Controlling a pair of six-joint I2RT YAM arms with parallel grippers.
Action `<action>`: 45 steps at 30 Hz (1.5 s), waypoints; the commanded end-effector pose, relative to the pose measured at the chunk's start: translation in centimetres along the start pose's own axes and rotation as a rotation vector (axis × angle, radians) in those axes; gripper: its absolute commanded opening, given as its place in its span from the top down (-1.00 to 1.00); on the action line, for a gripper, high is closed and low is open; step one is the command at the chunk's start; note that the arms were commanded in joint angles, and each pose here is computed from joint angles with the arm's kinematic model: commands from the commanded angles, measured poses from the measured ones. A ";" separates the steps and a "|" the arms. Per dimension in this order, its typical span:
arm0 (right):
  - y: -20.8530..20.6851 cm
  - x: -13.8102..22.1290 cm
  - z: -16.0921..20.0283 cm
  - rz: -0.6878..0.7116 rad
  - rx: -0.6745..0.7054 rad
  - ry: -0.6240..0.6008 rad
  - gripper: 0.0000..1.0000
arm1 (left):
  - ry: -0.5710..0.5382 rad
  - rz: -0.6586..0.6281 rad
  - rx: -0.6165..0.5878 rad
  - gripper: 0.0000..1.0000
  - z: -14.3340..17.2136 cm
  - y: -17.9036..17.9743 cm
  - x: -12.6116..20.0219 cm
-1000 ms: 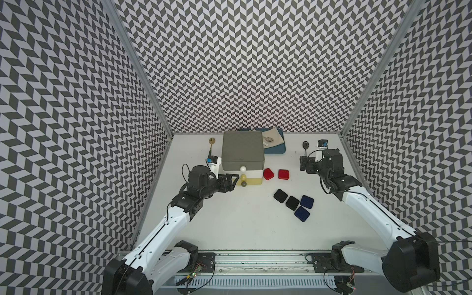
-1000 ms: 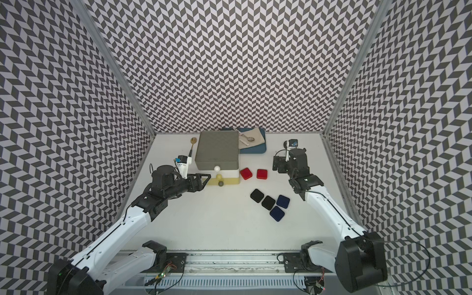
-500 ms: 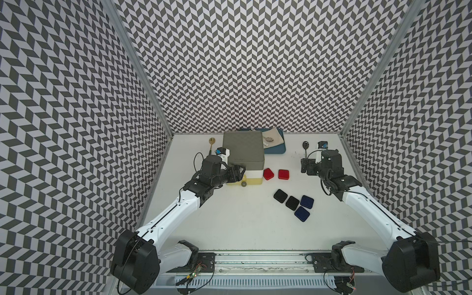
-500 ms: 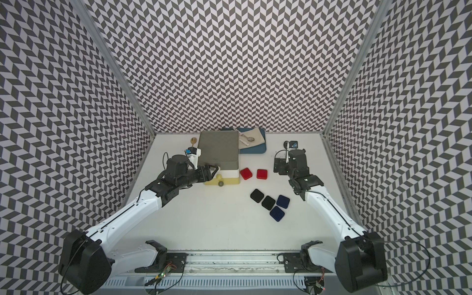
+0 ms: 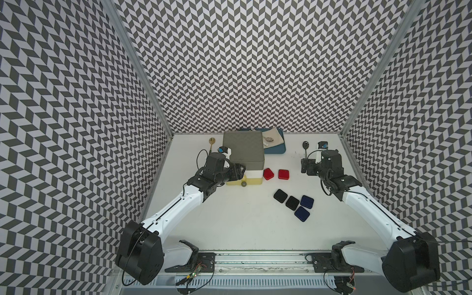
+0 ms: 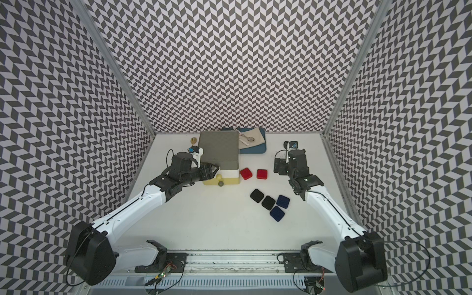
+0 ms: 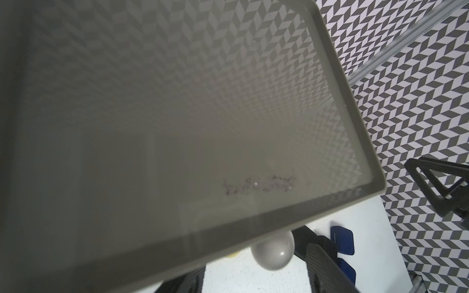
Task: Place the brooch boxes into the drawer by color
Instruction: Open the drawer in the storage box.
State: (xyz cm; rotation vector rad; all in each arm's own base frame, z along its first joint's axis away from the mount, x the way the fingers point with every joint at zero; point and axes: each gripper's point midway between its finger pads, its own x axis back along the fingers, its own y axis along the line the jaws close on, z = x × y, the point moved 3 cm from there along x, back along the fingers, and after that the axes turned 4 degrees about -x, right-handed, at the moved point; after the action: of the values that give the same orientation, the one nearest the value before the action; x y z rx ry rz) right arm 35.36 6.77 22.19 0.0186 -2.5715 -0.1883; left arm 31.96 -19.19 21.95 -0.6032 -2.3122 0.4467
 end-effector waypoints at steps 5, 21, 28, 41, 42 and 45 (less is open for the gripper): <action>0.4 0.2 -0.8 -0.015 -0.012 -0.036 -0.88 | -0.012 0.009 -0.022 -0.21 -0.9 -1.5 -0.4; 0.3 0.0 -0.5 -0.009 -0.006 -0.025 -0.88 | 0.023 -0.086 -0.038 -0.08 -0.6 -1.2 -1.7; 0.4 0.0 -0.4 -0.016 -0.006 -0.019 -0.88 | 0.032 -0.110 -0.040 -0.02 -0.4 -1.0 -2.0; 0.5 -0.1 -0.4 -0.022 -0.002 -0.012 -0.87 | 0.033 -0.123 -0.048 0.12 -0.6 -0.9 -2.4; 0.6 -0.1 -0.5 -0.023 -0.002 -0.012 -0.88 | 0.031 -0.125 -0.048 0.12 -0.7 -0.9 -2.4; 0.5 -0.1 -0.5 -0.022 0.000 -0.011 -0.88 | 0.022 -0.128 -0.047 0.11 -0.9 -0.9 -2.4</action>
State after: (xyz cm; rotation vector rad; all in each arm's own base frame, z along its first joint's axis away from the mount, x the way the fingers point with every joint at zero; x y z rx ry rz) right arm 35.31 6.82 22.02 0.0221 -2.5628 -0.1917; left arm 32.81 -21.15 20.30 -0.4923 -2.2732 0.3214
